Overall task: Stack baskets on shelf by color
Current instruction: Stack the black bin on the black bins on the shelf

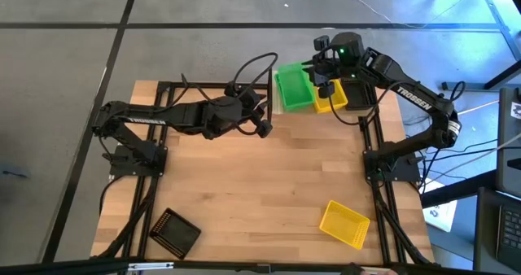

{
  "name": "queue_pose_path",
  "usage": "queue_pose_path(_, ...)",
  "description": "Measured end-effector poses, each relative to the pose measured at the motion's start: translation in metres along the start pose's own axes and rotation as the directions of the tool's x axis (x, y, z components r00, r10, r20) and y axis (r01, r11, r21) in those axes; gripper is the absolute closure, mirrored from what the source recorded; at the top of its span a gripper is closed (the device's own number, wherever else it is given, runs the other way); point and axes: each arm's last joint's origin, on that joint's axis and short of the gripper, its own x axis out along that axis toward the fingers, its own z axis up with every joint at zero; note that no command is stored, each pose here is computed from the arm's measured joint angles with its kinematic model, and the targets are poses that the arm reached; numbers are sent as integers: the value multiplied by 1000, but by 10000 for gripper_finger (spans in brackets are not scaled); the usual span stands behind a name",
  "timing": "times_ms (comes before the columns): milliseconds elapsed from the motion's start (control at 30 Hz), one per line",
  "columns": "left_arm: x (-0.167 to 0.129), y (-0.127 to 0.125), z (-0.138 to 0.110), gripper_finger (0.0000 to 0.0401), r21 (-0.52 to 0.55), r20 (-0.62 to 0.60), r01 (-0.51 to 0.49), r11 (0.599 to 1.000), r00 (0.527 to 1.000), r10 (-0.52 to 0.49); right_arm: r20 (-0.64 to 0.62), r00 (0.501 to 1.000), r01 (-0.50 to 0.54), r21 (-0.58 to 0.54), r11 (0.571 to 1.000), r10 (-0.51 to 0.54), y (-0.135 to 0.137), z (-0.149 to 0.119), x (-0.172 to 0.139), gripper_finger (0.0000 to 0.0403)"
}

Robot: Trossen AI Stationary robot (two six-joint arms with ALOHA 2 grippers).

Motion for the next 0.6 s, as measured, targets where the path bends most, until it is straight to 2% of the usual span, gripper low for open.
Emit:
queue_pose_path(133,0,0,0,324,0,0,0,1000,1000,0,8,1000,22,-3,1000,-22,-2,1,0,298)
queue_pose_path(367,0,0,-1,324,11,-6,-1,1000,1000,1,23,996,83,15,996,-83,-5,7,-12,295)
queue_pose_path(500,-3,4,-8,324,57,-79,-2,998,997,7,40,991,123,103,987,-128,-3,15,-35,295)
queue_pose_path(600,-16,11,-12,324,4,-162,26,1000,986,-25,87,989,107,153,982,-121,3,21,-56,295)
